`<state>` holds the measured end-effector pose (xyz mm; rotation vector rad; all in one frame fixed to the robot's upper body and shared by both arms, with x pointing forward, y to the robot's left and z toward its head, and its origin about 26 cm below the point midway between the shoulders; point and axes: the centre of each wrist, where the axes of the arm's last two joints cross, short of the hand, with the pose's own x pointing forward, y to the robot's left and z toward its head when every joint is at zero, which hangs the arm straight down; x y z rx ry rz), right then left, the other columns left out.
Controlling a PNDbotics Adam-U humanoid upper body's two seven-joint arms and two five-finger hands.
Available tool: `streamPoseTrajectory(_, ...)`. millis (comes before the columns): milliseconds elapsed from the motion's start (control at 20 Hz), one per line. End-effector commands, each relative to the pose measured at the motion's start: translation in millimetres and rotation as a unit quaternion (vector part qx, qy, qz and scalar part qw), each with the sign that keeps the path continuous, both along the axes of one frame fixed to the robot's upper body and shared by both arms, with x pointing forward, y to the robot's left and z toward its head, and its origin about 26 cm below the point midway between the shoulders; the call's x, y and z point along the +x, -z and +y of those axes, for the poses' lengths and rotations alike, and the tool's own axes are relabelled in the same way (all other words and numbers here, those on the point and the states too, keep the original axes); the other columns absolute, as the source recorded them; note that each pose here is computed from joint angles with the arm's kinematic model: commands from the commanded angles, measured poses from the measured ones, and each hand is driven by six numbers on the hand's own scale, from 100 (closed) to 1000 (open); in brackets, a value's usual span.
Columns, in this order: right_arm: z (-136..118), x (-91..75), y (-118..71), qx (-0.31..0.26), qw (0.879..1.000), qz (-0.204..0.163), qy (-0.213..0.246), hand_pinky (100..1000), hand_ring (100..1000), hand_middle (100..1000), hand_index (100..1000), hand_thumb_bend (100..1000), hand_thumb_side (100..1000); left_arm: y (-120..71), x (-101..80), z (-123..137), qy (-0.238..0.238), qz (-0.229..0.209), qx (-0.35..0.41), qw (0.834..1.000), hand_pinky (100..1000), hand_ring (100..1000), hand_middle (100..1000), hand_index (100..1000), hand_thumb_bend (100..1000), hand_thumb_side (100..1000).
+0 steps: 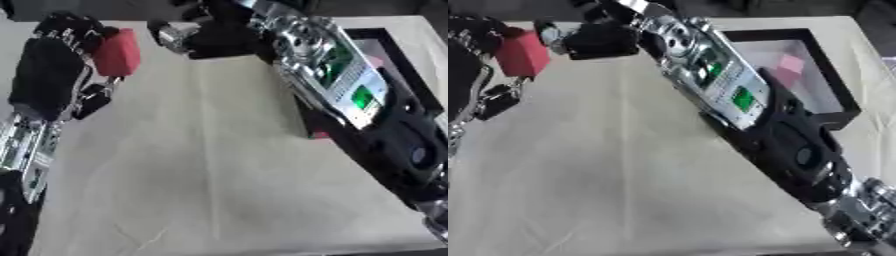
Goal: Pick up the objects with one hand, pass them to the other hand, and then place them into the box on the other side of the table.
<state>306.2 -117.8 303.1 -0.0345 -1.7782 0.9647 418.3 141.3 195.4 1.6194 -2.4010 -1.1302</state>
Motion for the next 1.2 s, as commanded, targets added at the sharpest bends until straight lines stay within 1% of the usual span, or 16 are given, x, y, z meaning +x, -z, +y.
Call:
streamPoseTrajectory(50,4.6,-3.9,-4.7,-0.001,1.000,0.004,-0.024,947,943,927,1000,277,343,-8.3,-2.8,-4.8,0.004,-0.037,0.007,0.999,763,653,587,586,293,100)
streamPoseTrajectory(100,5.5,-4.3,-3.7,-0.002,1.000,0.009,-0.029,947,944,927,1000,302,315,-7.9,-3.0,-5.6,0.003,-0.042,0.009,0.999,763,654,588,587,297,100)
streamPoseTrajectory(150,6.3,-4.9,-2.9,-0.003,0.999,0.014,-0.034,947,945,927,1000,333,286,-7.6,-3.2,-6.2,0.002,-0.048,0.010,0.999,763,653,587,587,282,100)
streamPoseTrajectory(200,6.7,-5.5,-2.3,-0.003,0.999,0.019,-0.037,947,945,927,1000,310,307,-7.3,-3.3,-6.6,0.001,-0.052,0.009,0.999,762,653,587,588,298,100)
streamPoseTrajectory(550,9.9,-1.8,6.2,-0.001,0.999,0.044,-0.023,951,950,930,1000,286,347,-7.3,-5.2,-9.5,0.002,-0.089,-0.001,0.996,755,647,579,590,301,100)
streamPoseTrajectory(850,12.0,8.2,13.9,0.006,0.999,0.043,0.007,952,952,931,1000,280,360,-5.8,-7.6,-13.3,0.030,-0.111,-0.026,0.993,750,636,570,589,260,100)
streamPoseTrajectory(1050,12.8,15.1,17.5,0.007,0.999,0.040,0.016,954,955,935,1000,273,363,-3.0,-7.2,-14.7,0.060,-0.118,-0.043,0.990,746,630,565,587,226,100)
streamPoseTrajectory(1200,13.5,19.6,18.9,0.007,0.999,0.039,0.017,956,957,937,1000,267,372,-0.5,-5.7,-14.1,0.073,-0.117,-0.053,0.989,744,627,563,587,207,100)
